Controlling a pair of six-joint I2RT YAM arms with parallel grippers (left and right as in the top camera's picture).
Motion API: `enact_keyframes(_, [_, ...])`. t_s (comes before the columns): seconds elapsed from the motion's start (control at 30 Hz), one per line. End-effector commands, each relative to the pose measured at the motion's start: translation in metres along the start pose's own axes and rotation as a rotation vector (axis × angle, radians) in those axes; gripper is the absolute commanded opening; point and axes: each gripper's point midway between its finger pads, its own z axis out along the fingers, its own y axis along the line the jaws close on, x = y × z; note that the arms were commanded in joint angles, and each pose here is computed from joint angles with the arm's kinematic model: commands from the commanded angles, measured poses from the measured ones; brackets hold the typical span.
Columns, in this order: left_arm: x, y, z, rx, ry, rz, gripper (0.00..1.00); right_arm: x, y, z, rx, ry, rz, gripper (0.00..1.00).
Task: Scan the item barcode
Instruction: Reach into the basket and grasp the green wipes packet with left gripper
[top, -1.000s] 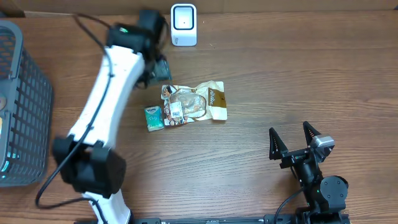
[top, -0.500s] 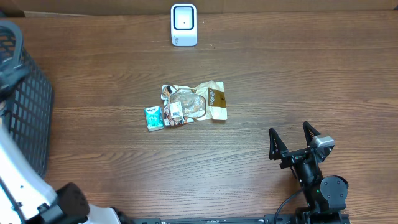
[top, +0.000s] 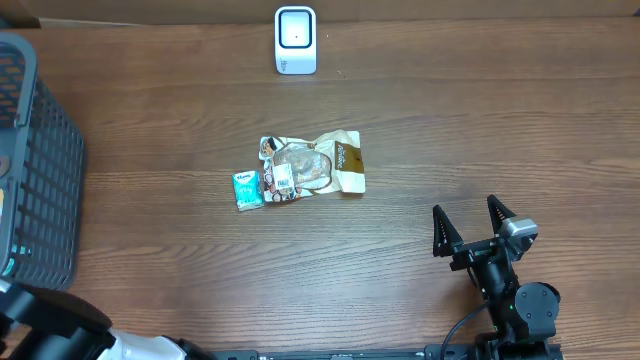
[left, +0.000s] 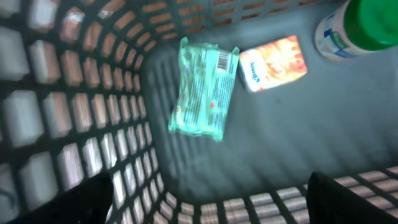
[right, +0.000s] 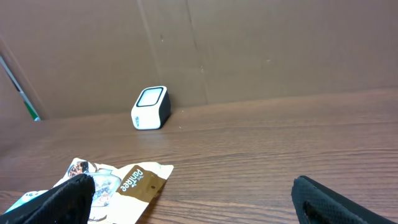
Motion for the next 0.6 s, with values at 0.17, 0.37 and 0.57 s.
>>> enact_keyframes(0.17, [0.024, -0.004, 0.087, -0.067, 0.156, 0.245, 0.81, 0.003, 0.001, 0.000, -0.004, 0.002, 0.000, 1.00])
enact_keyframes(0.37, [0.039, 0.004, 0.131, -0.158, 0.243, 0.281, 0.73, 0.003, 0.001, 0.000, -0.004, 0.002, 0.000, 1.00])
enact_keyframes(0.57, [0.044, 0.008, 0.162, -0.214, 0.267, 0.298, 0.71, 0.003, 0.001, 0.000, -0.004, 0.002, 0.000, 1.00])
